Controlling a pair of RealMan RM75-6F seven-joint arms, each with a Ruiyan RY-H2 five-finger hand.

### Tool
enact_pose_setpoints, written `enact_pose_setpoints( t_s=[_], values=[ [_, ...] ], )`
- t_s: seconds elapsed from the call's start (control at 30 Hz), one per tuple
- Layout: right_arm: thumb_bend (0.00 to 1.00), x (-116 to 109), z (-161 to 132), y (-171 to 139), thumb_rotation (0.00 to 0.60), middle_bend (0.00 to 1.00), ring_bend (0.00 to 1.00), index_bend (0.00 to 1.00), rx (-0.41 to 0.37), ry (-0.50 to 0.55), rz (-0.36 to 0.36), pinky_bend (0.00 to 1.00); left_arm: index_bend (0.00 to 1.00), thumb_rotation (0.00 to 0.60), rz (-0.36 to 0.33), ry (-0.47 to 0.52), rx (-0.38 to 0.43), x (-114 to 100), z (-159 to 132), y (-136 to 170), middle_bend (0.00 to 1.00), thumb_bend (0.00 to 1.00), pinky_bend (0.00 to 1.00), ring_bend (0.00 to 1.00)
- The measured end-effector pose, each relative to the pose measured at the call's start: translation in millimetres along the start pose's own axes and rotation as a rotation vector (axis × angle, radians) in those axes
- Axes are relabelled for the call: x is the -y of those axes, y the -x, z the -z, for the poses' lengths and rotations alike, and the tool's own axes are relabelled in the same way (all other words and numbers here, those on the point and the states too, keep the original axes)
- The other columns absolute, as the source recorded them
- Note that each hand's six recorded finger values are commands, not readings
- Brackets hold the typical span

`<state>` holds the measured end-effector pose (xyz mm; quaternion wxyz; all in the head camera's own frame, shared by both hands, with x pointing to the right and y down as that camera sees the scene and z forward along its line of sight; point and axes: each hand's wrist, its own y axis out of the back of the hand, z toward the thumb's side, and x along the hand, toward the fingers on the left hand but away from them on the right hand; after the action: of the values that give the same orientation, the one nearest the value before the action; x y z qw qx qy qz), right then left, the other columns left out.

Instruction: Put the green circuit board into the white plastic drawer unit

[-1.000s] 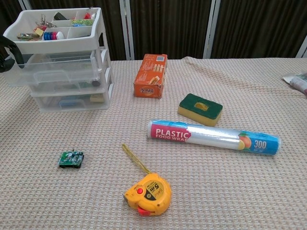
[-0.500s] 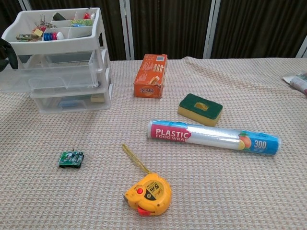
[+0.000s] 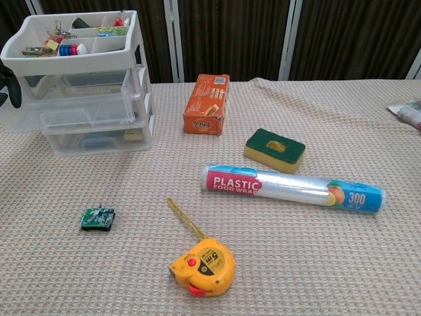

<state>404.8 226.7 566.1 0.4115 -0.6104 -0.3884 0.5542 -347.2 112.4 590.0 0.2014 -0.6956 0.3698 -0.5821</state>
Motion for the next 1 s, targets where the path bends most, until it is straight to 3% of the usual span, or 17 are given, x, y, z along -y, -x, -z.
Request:
enact_pose_setpoints(
  t_s=[0.27, 0.43, 0.53, 0.73, 0.87, 1.0],
  values=[
    [0.02, 0, 0, 0, 0.600, 0.00, 0.00, 0.08, 0.001, 0.000, -0.001, 0.00, 0.50, 0.600, -0.001, 0.014, 0.040, 0, -7, 10, 0.95, 0.60, 0.65, 0.88],
    [0.01, 0, 0, 0, 0.600, 0.00, 0.00, 0.08, 0.000, 0.000, -0.002, 0.00, 0.41, 0.600, -0.025, -0.067, 0.103, 1, -12, 21, 0.91, 0.32, 0.64, 0.84],
    [0.02, 0, 0, 0, 0.600, 0.00, 0.00, 0.09, 0.000, -0.001, -0.003, 0.00, 0.37, 0.600, -0.044, -0.149, 0.157, 5, -15, 30, 0.86, 0.25, 0.64, 0.81],
    [0.02, 0, 0, 0, 0.600, 0.00, 0.00, 0.09, 0.003, -0.003, -0.003, 0.00, 0.35, 0.600, -0.027, -0.338, 0.240, 34, -13, 46, 0.76, 0.24, 0.65, 0.72],
    [0.02, 0, 1, 0, 0.600, 0.00, 0.00, 0.09, 0.005, -0.002, -0.005, 0.00, 0.34, 0.600, -0.002, -0.379, 0.262, 54, -16, 49, 0.80, 0.24, 0.70, 0.78],
    [0.02, 1, 1, 0, 0.600, 0.00, 0.00, 0.09, 0.005, -0.002, -0.009, 0.00, 0.27, 0.600, 0.012, -0.413, 0.261, 67, -17, 49, 0.80, 0.24, 0.71, 0.78]
  ],
)
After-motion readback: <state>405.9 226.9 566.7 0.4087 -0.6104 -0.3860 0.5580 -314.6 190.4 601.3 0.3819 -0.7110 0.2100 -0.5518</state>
